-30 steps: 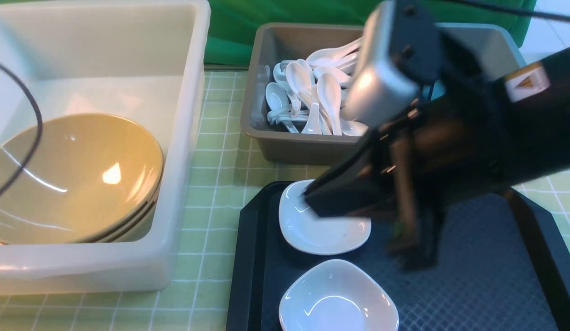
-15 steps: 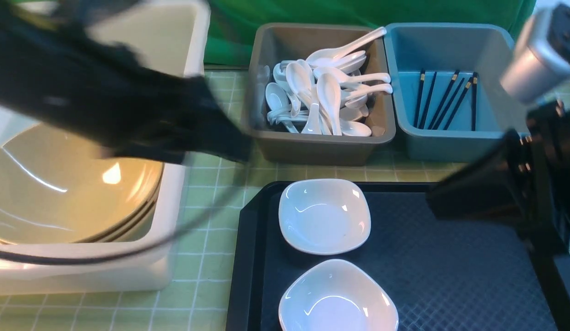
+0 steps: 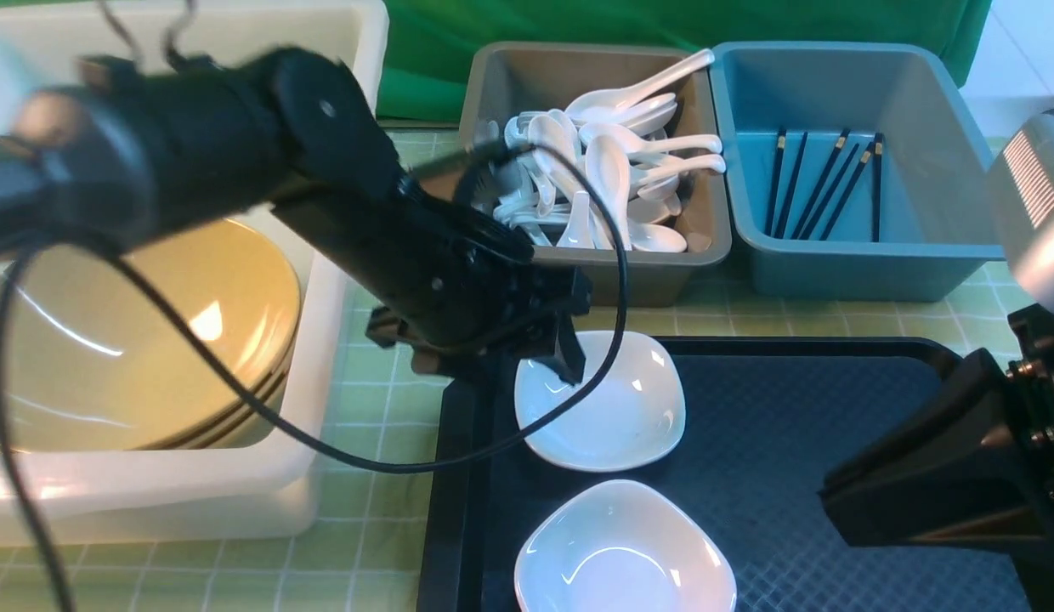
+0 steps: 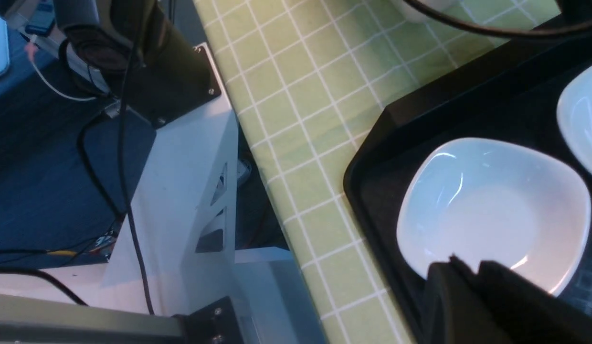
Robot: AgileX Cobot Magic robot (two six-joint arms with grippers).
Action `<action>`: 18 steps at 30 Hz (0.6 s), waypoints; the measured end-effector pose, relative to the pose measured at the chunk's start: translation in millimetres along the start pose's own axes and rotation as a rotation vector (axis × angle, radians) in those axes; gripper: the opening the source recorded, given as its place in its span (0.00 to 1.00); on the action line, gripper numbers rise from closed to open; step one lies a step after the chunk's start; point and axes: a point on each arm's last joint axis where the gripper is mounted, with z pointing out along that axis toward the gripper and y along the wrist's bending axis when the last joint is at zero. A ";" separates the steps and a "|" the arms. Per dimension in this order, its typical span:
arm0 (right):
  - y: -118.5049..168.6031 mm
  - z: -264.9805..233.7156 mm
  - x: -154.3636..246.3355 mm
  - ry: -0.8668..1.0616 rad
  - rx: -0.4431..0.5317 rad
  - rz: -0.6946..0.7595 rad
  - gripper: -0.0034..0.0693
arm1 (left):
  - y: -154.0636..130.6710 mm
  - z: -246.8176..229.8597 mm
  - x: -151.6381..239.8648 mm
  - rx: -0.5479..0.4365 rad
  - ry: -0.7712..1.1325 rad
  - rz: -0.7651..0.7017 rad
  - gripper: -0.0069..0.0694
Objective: On green table put chopsticks spoon bowls plates into blue grey white boxes.
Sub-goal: 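Grasp the small white bowl on the black tray by its rim with the left gripper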
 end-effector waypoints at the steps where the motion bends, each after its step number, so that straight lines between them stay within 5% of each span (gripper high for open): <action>1: 0.0 0.0 0.0 0.000 0.000 0.000 0.15 | 3.6 6.9 -1.7 -0.005 0.007 -0.012 0.62; 18: 0.5 0.0 -0.3 -0.003 -0.005 0.001 0.18 | 27.6 54.5 -16.0 -0.046 -0.029 -0.103 0.58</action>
